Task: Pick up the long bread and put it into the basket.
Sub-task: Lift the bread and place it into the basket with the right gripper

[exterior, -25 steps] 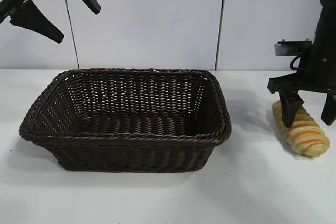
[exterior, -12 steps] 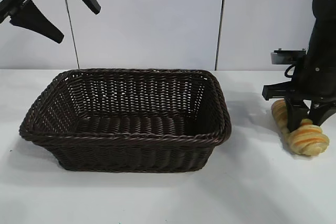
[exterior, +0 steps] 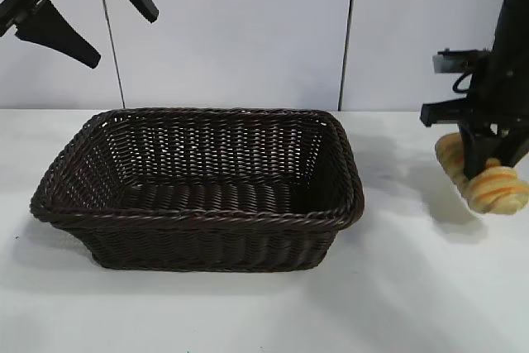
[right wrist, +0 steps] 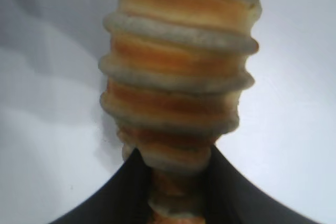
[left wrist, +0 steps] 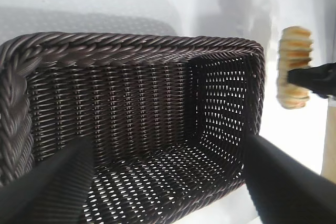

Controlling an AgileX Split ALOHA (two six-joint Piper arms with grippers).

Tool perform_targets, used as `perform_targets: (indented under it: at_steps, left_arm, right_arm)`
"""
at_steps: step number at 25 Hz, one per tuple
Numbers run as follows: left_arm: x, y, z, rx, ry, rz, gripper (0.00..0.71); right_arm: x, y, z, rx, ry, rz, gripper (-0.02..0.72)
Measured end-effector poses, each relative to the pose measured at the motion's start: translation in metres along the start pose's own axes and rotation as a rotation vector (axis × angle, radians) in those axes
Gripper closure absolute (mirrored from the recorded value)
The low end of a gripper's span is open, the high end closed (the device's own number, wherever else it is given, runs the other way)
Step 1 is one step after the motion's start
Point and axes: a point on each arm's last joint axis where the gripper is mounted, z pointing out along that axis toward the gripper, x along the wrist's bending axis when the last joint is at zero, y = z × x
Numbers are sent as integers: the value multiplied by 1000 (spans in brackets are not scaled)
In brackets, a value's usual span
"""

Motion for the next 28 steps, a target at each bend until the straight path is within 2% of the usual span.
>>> perform_targets:
  at_steps: [5,13,18,28]
  left_arm:
    - [0,0,0,1,0,0,139]
    - [0,0,0,3,0,0,139]
    - [0,0,0,3,0,0,139]
    - [0,0,0,3,2,1,139]
  right_arm:
    - [2,10,-20,-55,30,-7,491]
    - [13,9,-23,-48,108,-3,492]
    - [40,6,-24,-43,122,-84,492]
    - [126,-14,-29,-35,164,-293,492]
